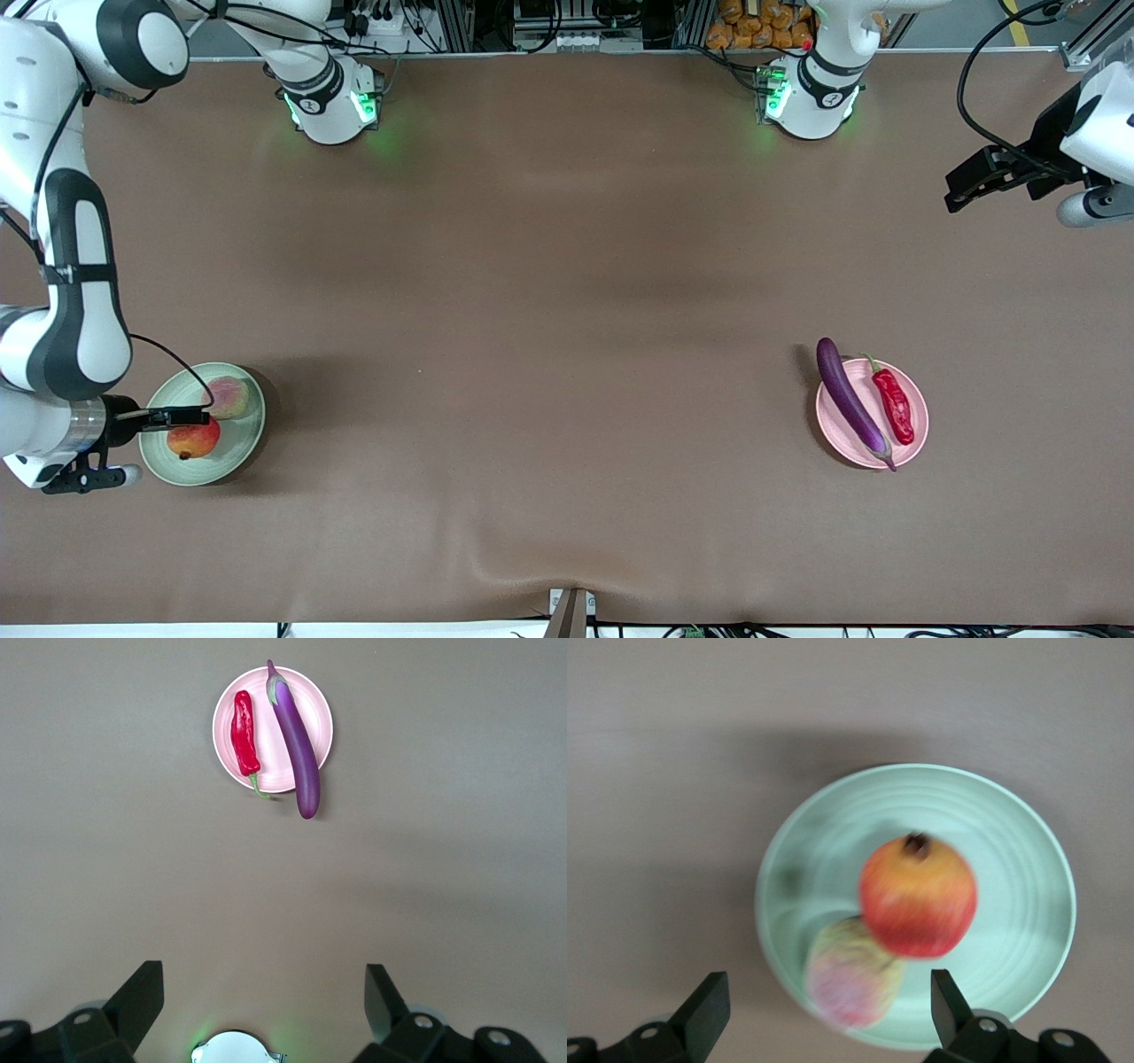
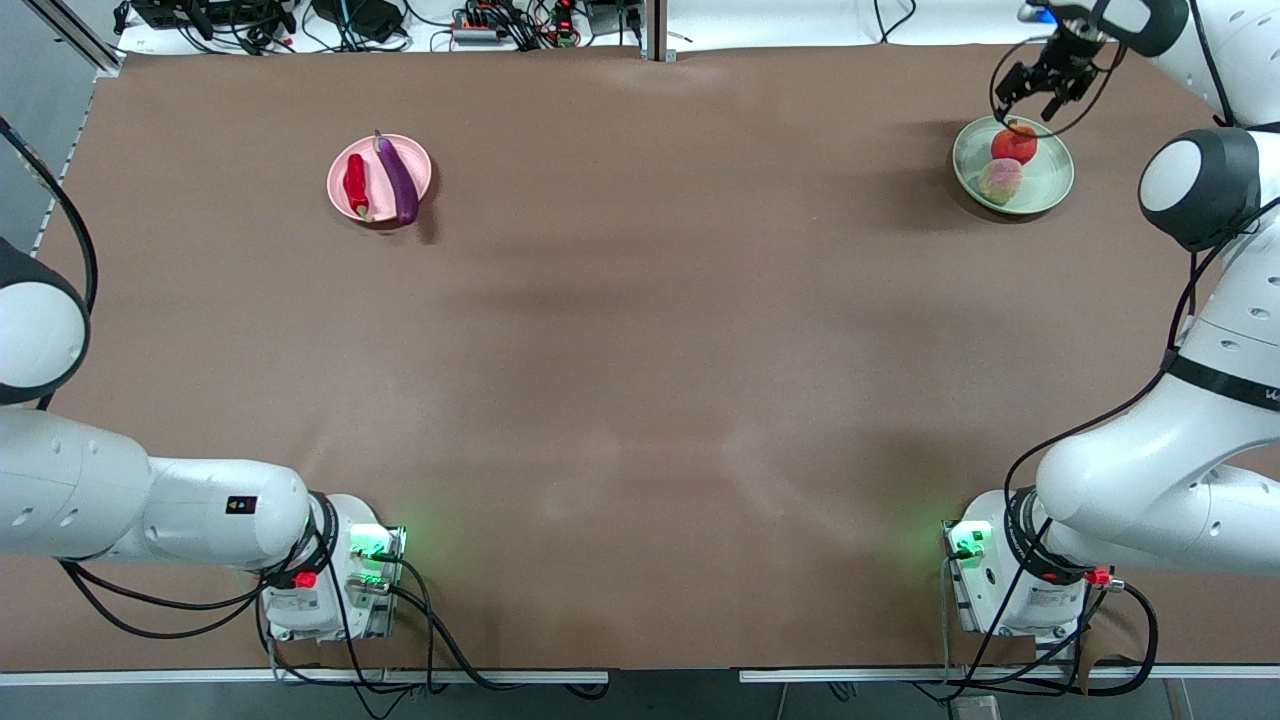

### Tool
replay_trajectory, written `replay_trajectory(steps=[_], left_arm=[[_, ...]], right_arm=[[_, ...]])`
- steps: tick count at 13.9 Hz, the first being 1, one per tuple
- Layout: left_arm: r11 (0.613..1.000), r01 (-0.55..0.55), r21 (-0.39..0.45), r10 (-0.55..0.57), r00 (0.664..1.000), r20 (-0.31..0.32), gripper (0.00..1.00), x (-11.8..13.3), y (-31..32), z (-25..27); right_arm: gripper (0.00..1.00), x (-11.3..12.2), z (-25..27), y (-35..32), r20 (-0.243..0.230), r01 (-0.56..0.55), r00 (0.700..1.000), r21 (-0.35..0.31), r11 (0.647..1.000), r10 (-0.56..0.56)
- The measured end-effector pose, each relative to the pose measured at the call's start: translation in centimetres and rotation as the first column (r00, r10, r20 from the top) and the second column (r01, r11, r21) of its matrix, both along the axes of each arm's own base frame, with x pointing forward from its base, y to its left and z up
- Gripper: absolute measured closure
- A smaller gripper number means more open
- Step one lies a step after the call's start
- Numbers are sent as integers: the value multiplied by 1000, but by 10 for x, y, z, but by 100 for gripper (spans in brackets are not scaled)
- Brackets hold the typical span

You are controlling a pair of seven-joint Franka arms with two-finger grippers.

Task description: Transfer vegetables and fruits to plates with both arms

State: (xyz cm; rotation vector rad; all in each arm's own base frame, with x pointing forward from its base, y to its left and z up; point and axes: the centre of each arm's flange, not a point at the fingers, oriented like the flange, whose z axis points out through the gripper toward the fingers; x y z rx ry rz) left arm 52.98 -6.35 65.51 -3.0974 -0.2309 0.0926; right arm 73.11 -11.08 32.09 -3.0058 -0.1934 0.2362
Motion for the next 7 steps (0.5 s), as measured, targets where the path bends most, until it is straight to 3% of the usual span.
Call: replay_trajectory(steps=[2,5,7], left_arm=[[1000,-5,0,5,1000,1,0,0,3,0],[1000,-5,0,5,1000,3,0,0,3,1],[1000,-5,0,5,1000,4,0,-1,3,2]], right_arm=[[0,0,55,33,8,-48,999,20,999,48],[0,-13,149,75,76,-63,995,0,998,63],[0,-35,194,101,41,20,999,-24,1000,-19]])
